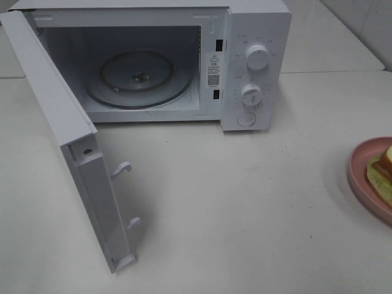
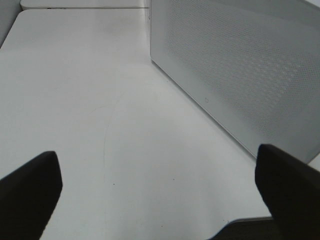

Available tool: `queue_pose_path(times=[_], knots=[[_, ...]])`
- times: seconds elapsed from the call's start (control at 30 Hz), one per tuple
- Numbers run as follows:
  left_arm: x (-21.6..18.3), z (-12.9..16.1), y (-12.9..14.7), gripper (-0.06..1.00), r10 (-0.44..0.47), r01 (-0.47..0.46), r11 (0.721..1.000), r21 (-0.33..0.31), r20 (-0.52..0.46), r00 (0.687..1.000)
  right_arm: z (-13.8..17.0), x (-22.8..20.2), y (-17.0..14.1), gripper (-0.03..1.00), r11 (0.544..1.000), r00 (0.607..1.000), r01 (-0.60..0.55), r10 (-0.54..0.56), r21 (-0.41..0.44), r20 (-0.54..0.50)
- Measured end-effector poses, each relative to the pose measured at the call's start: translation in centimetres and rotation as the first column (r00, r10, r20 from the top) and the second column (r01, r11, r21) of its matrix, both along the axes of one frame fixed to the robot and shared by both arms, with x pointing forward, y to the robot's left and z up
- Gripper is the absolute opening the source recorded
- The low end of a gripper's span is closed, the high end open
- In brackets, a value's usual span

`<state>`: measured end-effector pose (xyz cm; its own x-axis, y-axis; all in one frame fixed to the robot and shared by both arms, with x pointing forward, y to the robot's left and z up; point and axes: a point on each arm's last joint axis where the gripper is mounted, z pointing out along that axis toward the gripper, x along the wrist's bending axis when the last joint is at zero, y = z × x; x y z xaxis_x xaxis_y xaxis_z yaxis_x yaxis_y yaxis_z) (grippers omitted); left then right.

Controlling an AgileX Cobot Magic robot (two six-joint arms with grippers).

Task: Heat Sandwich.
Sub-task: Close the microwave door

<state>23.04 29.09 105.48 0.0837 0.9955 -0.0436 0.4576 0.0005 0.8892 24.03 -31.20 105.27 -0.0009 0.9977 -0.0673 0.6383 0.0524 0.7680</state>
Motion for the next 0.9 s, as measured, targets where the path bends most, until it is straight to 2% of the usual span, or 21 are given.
queue_pose_path(times=[0.5, 0.9], knots=[[0.00, 0.00, 0.00, 0.97, 0.000, 0.000, 1.000, 0.000, 0.000, 1.000, -0.42, -0.89, 0.52, 0.77, 0.997, 0.982, 0.055, -0.064, 0.053, 0.178], [0.00, 0.00, 0.00, 0.97, 0.000, 0.000, 1.000, 0.000, 0.000, 1.000, -0.42, -0.89, 0.52, 0.77, 0.997, 0.982, 0.058, -0.066, 0.053, 0.178]])
